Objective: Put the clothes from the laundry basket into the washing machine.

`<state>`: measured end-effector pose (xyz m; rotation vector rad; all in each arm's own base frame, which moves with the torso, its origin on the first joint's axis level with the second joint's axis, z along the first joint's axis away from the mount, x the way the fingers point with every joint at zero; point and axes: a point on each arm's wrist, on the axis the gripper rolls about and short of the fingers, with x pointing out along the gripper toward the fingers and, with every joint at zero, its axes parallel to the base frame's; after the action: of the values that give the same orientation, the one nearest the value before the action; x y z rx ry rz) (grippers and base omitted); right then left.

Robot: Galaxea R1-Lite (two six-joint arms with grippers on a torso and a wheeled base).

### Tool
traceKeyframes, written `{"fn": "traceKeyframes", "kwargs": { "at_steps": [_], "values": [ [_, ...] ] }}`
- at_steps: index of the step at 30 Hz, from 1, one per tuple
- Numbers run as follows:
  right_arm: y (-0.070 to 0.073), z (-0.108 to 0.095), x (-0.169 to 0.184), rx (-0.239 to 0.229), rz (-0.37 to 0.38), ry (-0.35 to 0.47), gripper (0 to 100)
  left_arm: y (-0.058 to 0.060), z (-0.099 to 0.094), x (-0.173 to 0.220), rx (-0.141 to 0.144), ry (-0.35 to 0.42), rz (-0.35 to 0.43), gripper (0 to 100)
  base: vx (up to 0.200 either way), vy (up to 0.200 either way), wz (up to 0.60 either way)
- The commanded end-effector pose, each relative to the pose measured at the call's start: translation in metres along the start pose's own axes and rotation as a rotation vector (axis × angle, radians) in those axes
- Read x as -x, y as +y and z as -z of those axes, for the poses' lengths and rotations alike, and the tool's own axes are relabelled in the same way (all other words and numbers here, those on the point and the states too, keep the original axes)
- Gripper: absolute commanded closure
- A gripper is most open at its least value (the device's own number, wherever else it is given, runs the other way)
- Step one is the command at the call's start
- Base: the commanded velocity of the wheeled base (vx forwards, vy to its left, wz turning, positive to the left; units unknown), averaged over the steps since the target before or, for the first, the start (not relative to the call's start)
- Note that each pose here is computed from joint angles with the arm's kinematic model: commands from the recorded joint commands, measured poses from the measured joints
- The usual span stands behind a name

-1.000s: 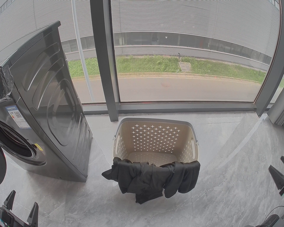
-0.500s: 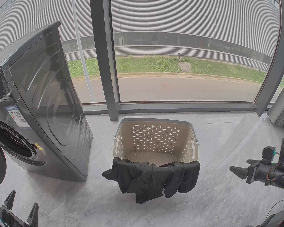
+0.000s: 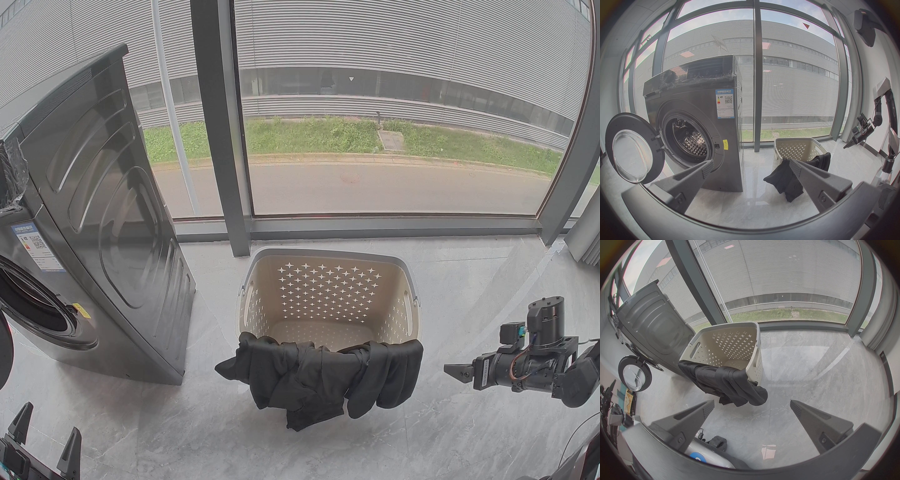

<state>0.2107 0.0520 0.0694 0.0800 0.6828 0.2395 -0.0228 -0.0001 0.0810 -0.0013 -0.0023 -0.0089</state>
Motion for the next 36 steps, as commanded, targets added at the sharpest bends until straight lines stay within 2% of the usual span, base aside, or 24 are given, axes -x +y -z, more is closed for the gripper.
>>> {"fn": "traceKeyframes", "kwargs": {
  "at_steps": [1, 11, 14, 22, 30, 36],
  "values": [
    [0.0, 0.012, -0.032, 0.0, 0.0, 0.085, 0, 0.0, 0.004, 0.0, 0.002, -0.005, 0.0, 0, 0.0, 0.0, 0.0],
    [0.006, 0.023, -0.066, 0.028, -0.027, 0.096, 0, 0.0, 0.004, 0.0, 0.002, -0.004, 0.0, 0, 0.0, 0.0, 0.0],
    [0.014, 0.024, -0.084, 0.049, -0.054, 0.073, 0, 0.0, 0.004, 0.0, 0.003, -0.004, 0.0, 0, 0.0, 0.0, 0.0],
    [0.031, 0.021, -0.1, 0.085, -0.103, 0.044, 0, 0.0, 0.004, 0.0, 0.003, -0.005, 0.0, 0, 0.0, 0.0, 0.0],
    [0.036, 0.021, -0.12, 0.082, -0.095, 0.039, 0, 0.0, 0.004, 0.0, 0.005, -0.004, 0.0, 0, 0.0, 0.0, 0.0],
    [0.041, 0.019, -0.127, 0.059, -0.099, 0.031, 0, 0.0, 0.004, 0.0, 0.003, -0.004, 0.0, 0, 0.0, 0.0, 0.0]
  ]
}}
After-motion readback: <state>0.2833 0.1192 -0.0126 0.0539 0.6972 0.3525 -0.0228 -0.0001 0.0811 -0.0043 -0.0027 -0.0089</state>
